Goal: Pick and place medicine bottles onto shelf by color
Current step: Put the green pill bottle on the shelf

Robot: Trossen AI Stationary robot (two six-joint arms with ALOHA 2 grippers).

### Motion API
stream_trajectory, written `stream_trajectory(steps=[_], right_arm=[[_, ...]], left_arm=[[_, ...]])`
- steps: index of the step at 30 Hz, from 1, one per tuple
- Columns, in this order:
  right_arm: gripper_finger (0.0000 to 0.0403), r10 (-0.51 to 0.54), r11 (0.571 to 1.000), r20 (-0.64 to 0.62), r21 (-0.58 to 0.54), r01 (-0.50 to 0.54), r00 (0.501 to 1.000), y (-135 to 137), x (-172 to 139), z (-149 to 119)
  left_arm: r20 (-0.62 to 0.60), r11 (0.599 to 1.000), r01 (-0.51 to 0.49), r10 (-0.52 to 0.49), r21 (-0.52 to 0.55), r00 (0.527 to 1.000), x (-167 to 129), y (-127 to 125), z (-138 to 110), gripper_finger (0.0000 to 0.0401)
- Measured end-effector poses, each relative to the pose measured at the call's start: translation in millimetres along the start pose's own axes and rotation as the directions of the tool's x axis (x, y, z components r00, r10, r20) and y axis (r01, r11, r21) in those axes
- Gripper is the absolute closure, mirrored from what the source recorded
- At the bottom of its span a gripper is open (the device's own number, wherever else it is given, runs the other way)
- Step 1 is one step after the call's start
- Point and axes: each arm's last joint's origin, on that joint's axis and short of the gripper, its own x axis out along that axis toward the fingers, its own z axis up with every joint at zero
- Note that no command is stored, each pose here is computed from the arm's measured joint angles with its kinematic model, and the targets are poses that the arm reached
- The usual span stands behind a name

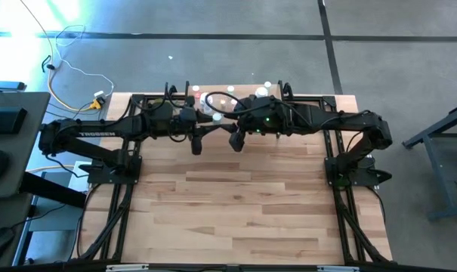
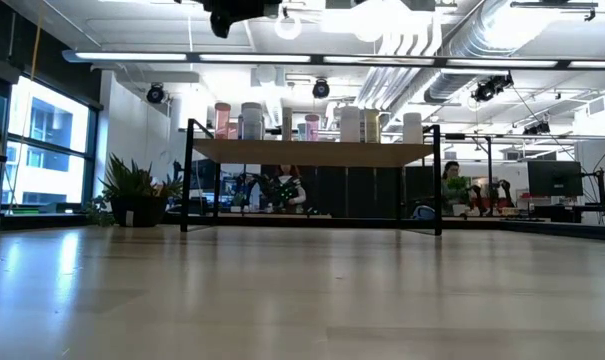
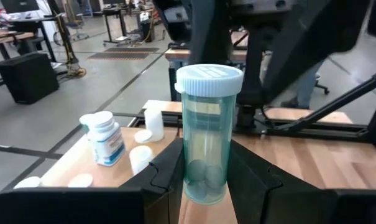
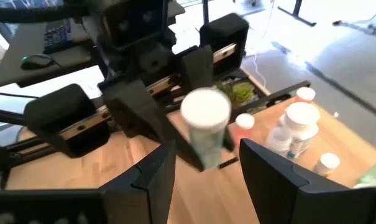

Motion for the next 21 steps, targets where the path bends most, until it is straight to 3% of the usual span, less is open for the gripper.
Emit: stream_trajectory(steps=[10, 21], right_arm=[[0.0233, 0.003, 0.997, 0.062, -0.075, 0.002, 0.998, -17, 4, 11], [0.0233, 0.029, 0.999, 0.124, -0.046, -0.023, 0.992, -32, 18, 18]], left_arm=[[-0.026, 0.999, -0.037, 0.037, 0.02, 0.999, 0, 11, -3, 0.031], [-0.031, 0.999, -0.051, 0.052, 0.019, 0.998, 0, 15, -3, 0.031]])
